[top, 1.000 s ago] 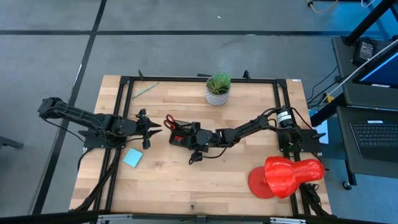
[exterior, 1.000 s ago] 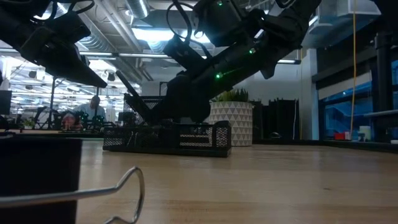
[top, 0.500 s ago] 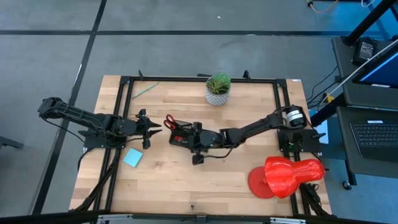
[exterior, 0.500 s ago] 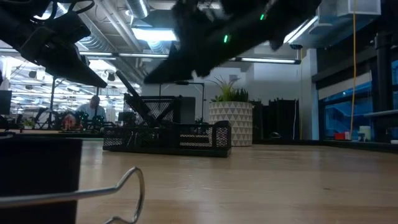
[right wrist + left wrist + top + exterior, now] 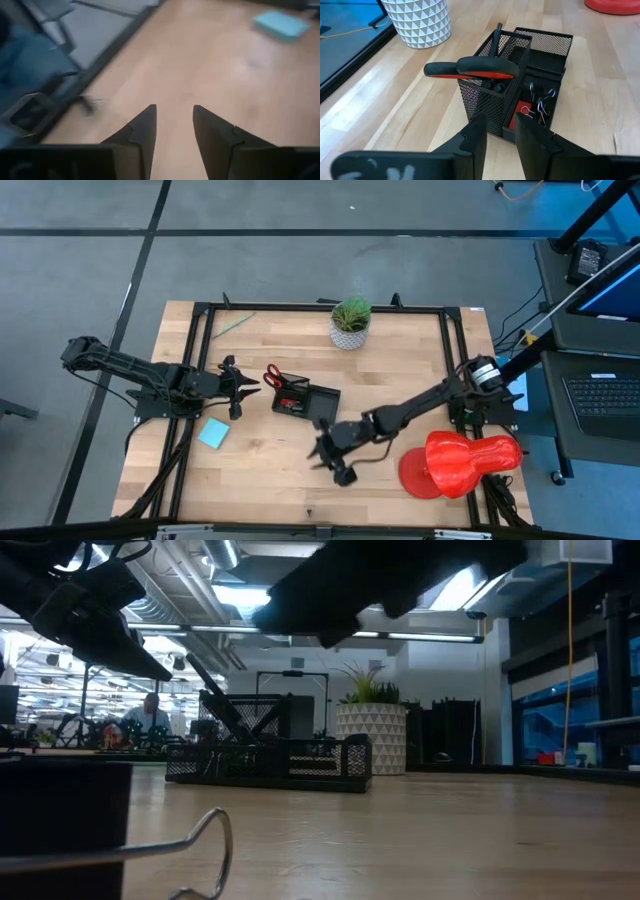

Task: Pick and place office supplies into organizer
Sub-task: Put the binder clip into the bottom left section of the desk organizer

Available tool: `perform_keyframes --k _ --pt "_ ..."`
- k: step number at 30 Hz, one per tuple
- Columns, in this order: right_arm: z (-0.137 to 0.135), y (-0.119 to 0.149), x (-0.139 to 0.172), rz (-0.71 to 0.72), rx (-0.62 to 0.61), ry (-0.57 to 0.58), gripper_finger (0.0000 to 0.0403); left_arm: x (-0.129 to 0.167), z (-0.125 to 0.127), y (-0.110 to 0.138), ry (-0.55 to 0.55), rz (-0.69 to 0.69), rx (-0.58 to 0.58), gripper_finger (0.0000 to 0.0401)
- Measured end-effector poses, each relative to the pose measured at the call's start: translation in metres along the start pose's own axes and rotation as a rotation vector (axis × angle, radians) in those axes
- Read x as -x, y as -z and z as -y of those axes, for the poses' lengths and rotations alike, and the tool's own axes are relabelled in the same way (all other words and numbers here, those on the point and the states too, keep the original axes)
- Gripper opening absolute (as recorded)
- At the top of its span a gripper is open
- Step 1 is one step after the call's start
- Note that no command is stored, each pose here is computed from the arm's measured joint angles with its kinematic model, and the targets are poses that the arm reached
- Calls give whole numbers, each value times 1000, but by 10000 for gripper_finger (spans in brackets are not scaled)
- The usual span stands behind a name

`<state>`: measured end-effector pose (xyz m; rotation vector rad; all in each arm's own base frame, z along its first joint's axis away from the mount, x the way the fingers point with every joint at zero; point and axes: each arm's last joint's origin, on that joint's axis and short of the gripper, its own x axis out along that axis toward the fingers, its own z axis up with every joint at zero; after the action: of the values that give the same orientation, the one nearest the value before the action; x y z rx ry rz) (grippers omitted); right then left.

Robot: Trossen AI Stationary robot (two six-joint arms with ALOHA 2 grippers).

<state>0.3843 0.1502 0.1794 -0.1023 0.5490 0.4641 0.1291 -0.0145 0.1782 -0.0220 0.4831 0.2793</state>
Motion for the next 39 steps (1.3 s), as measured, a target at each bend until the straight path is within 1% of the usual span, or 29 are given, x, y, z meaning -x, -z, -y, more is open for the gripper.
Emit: perform_keyframes --k 5,9,11,14,17,21,25,28,34,39 --pt "-36 5 -8 -7 47 -82 131 0 0 0 1 0 2 92" --pt "-53 8 -16 26 73 -112 131 0 0 2 -2 -18 57 92" --pt "-58 11 -22 45 89 -123 131 0 0 3 3 -29 65 92" --pt "-61 18 -31 56 107 -127 131 0 0 3 13 -31 64 92" --pt "-61 29 -40 42 102 -120 131 0 0 3 13 -32 64 92" --pt "-60 38 -52 73 107 -118 131 0 0 3 13 -32 64 92" --pt "-60 53 -64 58 91 -128 131 0 0 3 13 -32 64 92" --pt "-61 58 -69 71 56 -159 131 0 0 3 13 -32 64 92" --pt "-64 68 -77 99 59 -167 131 0 0 3 13 -31 64 92" --pt "-66 75 -81 89 61 -170 131 0 0 3 13 -32 64 92"
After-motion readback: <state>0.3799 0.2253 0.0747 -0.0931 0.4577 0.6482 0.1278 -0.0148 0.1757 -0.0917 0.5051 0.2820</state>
